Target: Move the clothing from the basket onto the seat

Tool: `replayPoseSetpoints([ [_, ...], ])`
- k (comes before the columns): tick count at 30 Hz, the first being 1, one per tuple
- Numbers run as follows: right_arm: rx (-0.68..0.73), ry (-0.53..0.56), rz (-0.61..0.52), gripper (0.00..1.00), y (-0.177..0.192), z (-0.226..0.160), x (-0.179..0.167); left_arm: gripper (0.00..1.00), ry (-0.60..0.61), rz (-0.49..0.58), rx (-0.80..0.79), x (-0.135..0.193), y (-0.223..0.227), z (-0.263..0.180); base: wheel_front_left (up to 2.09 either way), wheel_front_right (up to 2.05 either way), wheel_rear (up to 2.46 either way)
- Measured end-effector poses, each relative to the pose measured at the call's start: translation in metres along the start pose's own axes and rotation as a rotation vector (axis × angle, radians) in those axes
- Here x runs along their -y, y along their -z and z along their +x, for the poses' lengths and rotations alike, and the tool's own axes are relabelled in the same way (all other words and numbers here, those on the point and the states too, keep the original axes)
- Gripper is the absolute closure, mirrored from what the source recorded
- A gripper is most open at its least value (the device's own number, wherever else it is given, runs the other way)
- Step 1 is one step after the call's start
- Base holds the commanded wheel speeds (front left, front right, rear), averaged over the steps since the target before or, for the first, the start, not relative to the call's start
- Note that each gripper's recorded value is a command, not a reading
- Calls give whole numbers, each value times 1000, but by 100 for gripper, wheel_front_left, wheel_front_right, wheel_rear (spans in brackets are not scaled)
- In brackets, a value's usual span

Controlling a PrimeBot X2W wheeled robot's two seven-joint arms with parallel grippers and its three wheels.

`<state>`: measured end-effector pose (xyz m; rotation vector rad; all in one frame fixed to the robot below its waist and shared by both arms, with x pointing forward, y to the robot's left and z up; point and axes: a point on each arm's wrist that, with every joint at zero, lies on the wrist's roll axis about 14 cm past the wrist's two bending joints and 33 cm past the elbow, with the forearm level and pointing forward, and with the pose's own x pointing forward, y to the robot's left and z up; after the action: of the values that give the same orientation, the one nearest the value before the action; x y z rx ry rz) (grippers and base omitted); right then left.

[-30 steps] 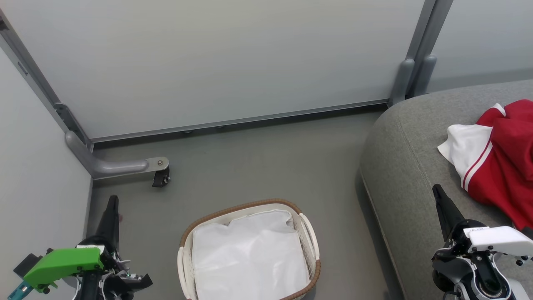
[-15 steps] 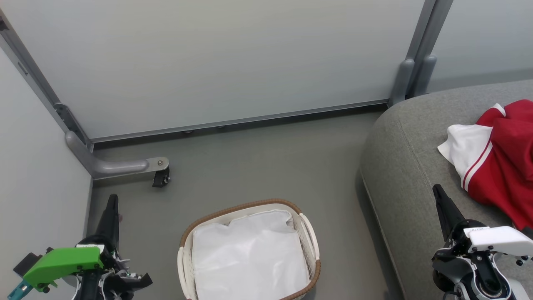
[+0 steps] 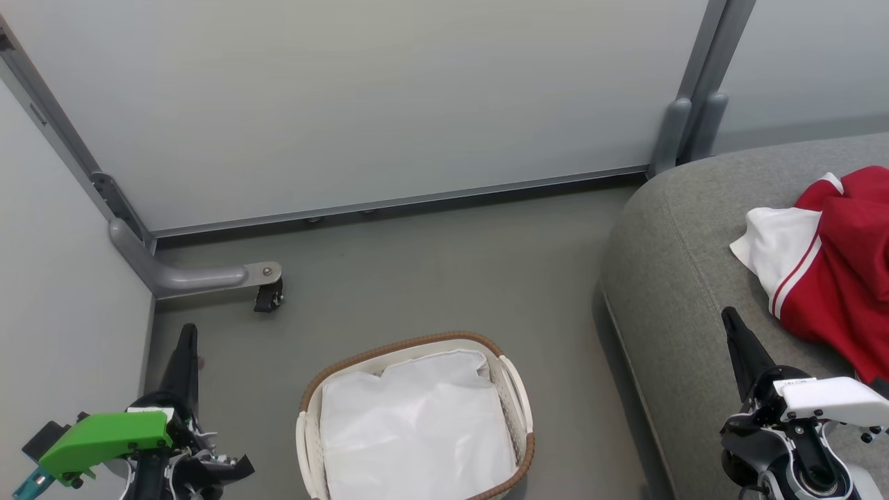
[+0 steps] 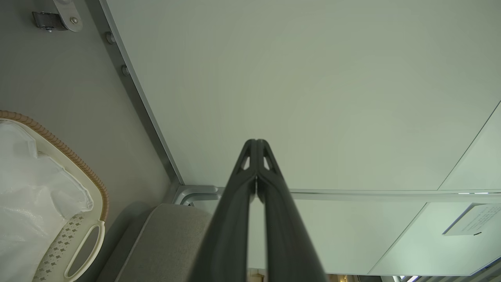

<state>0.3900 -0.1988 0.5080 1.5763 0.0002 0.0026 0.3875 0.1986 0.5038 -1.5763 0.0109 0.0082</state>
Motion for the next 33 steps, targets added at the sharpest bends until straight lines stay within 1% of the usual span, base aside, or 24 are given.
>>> replayPoseSetpoints([
  [33, 0, 0, 0, 100, 0, 0, 0, 100, 0, 0, 0, 0, 0, 0, 0, 0, 0],
])
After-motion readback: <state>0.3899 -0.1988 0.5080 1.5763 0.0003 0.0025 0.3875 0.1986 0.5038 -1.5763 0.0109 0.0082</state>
